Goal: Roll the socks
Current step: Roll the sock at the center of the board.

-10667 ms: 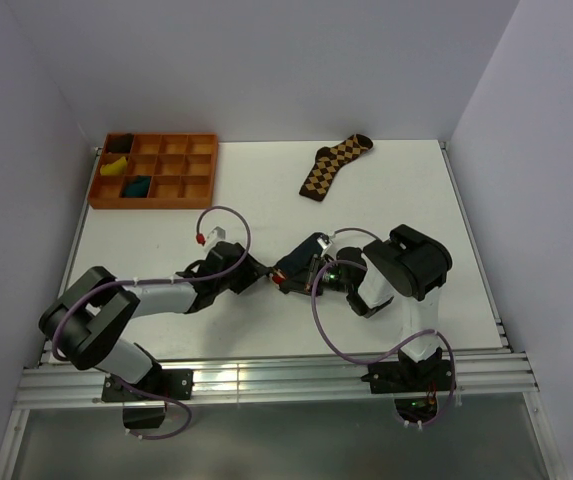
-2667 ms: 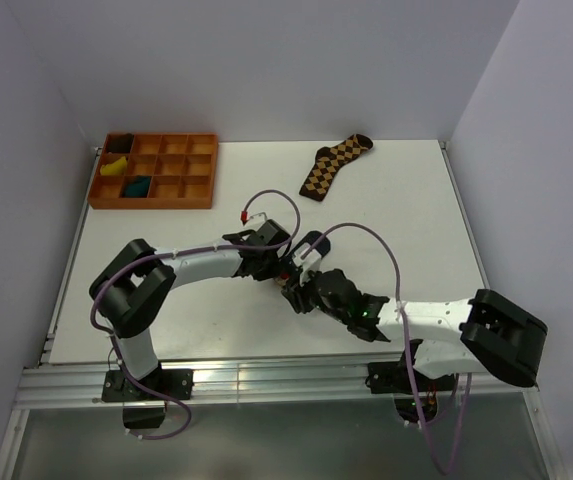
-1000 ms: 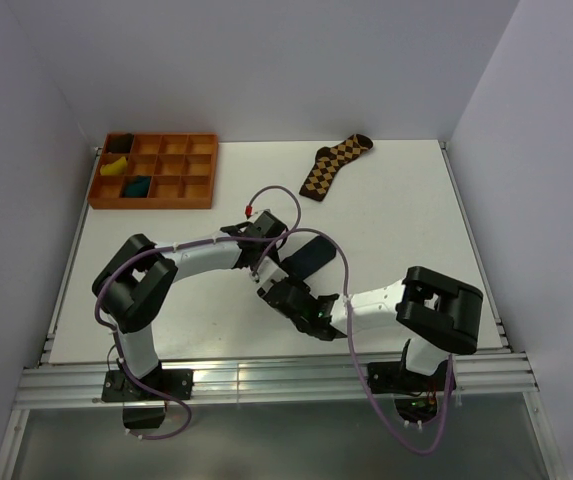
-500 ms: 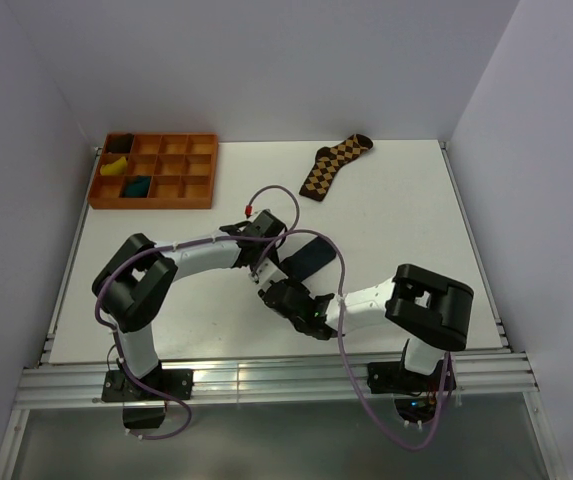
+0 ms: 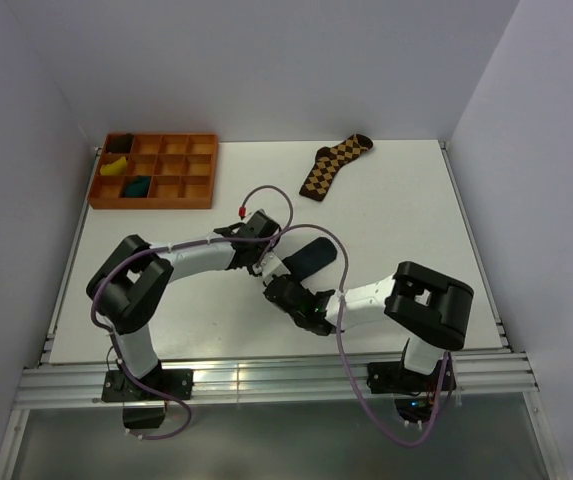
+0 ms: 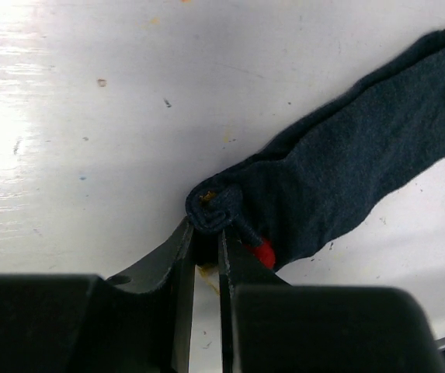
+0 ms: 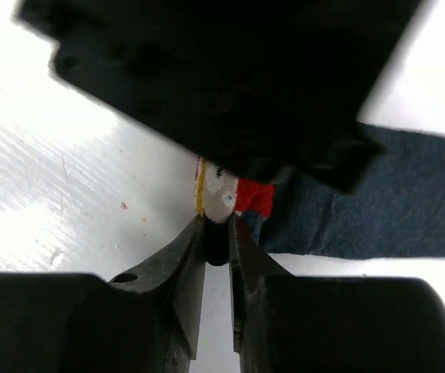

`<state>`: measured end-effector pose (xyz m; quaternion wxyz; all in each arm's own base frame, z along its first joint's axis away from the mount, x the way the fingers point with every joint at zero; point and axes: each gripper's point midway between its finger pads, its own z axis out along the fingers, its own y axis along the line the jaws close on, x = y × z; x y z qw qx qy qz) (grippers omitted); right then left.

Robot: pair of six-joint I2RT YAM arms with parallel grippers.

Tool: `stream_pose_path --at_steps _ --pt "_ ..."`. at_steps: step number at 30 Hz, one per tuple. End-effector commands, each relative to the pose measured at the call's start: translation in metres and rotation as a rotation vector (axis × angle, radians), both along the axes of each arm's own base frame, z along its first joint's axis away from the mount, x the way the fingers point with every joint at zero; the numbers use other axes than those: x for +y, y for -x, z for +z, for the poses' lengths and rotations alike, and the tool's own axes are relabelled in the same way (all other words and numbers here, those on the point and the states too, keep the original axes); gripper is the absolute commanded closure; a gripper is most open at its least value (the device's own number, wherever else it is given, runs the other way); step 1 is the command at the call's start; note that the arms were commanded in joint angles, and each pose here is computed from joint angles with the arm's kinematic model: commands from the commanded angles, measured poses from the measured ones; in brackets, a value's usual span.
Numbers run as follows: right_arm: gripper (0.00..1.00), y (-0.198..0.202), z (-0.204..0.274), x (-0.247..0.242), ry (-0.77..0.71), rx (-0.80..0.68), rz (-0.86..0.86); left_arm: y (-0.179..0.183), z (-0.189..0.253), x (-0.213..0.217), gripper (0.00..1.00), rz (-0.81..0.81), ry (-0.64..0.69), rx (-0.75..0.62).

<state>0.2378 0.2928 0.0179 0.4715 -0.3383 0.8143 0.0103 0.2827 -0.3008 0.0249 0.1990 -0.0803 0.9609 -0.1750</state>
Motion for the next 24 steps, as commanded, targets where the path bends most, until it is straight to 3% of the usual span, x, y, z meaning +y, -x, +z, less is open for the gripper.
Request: stream_pose_path --at_steps 1,5,12,16,24 --pt "0.96 0.010 -0.021 -0.011 -0.057 0.140 -0.025 0.014 -0.006 0.016 0.92 0.047 0.000 0.046" --pt "1.00 0.009 -0.023 -0.018 -0.152 0.223 -0.067 0.007 0.012 0.027 0.79 0.134 0.072 0.000" --pt "1.00 0.017 -0.030 -0.013 -0.248 0.367 -0.015 -0.004 0.034 0.028 0.34 0.232 0.203 -0.072" --pt "1.00 0.019 -0.025 -0.008 -0.342 0.451 0.024 -0.006 0.042 0.038 0.28 0.290 0.250 -0.110" --pt "1.00 0.019 -0.013 -0.014 -0.588 0.611 0.027 -0.007 0.067 0.050 0.29 0.344 0.386 -0.222"
